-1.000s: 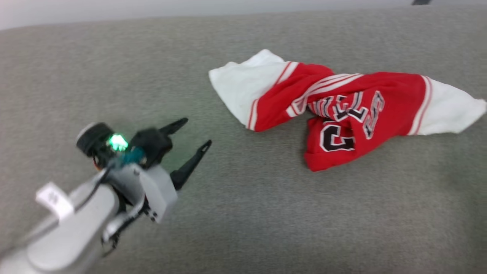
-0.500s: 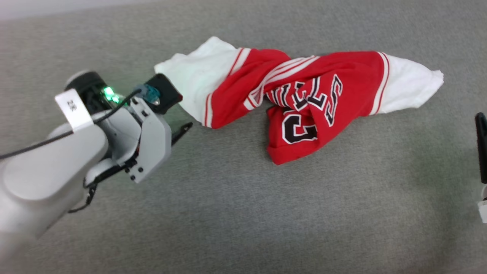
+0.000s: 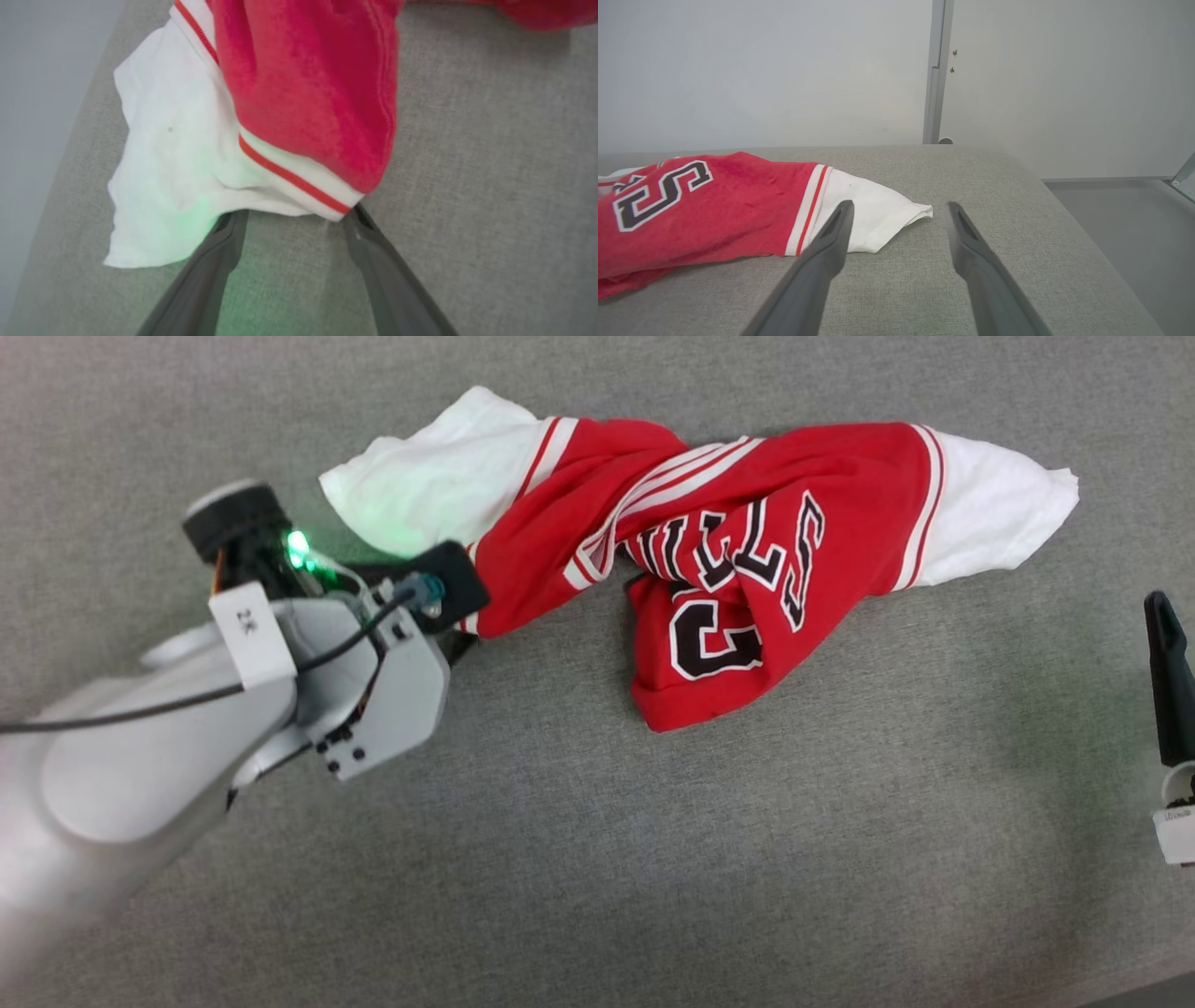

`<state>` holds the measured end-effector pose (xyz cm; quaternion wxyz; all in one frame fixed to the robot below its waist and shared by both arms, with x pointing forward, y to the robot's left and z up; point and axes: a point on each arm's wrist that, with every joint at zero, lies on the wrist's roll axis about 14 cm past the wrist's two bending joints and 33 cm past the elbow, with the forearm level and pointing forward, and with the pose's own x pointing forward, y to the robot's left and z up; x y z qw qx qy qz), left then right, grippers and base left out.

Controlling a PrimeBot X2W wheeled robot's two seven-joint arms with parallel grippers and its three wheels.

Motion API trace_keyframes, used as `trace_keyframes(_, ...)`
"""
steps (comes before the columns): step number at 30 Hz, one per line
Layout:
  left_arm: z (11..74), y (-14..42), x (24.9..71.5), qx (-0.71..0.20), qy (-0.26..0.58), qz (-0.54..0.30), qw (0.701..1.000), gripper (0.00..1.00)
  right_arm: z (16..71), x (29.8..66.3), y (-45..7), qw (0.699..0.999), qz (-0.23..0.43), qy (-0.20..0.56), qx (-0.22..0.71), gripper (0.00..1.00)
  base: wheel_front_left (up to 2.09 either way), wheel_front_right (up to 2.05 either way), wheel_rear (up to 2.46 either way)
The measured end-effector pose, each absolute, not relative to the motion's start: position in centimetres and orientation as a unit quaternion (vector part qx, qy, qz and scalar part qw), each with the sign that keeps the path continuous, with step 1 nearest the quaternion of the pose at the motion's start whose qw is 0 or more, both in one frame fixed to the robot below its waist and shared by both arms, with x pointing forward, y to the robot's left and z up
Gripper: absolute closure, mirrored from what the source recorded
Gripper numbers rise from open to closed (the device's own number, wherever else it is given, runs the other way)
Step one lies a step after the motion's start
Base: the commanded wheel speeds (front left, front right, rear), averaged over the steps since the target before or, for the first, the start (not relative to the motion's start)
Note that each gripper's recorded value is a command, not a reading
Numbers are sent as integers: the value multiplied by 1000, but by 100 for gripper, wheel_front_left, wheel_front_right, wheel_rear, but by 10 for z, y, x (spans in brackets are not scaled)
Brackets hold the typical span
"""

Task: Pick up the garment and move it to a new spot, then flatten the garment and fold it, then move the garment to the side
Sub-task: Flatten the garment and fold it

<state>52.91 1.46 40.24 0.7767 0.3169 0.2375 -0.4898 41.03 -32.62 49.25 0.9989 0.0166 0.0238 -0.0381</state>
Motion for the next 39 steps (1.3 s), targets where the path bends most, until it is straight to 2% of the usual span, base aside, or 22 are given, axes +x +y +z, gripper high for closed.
trace_keyframes(15, 415, 38, 540, 368, 227, -462, 774, 0, 492, 413, -322, 999, -33, 22, 22, 0, 0, 0, 0)
trace_keyframes(26, 423, 7, 527, 382, 189, -494, 758, 0, 493, 411, -321, 999, -36, 19, 26, 0, 0, 0, 0)
trace_keyframes(34, 402, 1, 528, 384, 219, -495, 748, 2, 490, 416, -317, 999, -34, 21, 31, 0, 0, 0, 0)
trace_keyframes(35, 400, 0, 528, 384, 221, -497, 746, 17, 490, 417, -317, 999, -34, 21, 31, 0, 0, 0, 0)
trace_keyframes(36, 399, -1, 527, 385, 224, -498, 744, 52, 490, 417, -317, 999, -35, 21, 31, 0, 0, 0, 0)
trace_keyframes(37, 397, -3, 525, 387, 225, -500, 741, 64, 489, 417, -318, 999, -36, 22, 30, 0, 0, 0, 0)
trace_keyframes(39, 395, -5, 523, 386, 229, -504, 738, 100, 487, 417, -318, 999, -36, 26, 30, 0, 0, 0, 0)
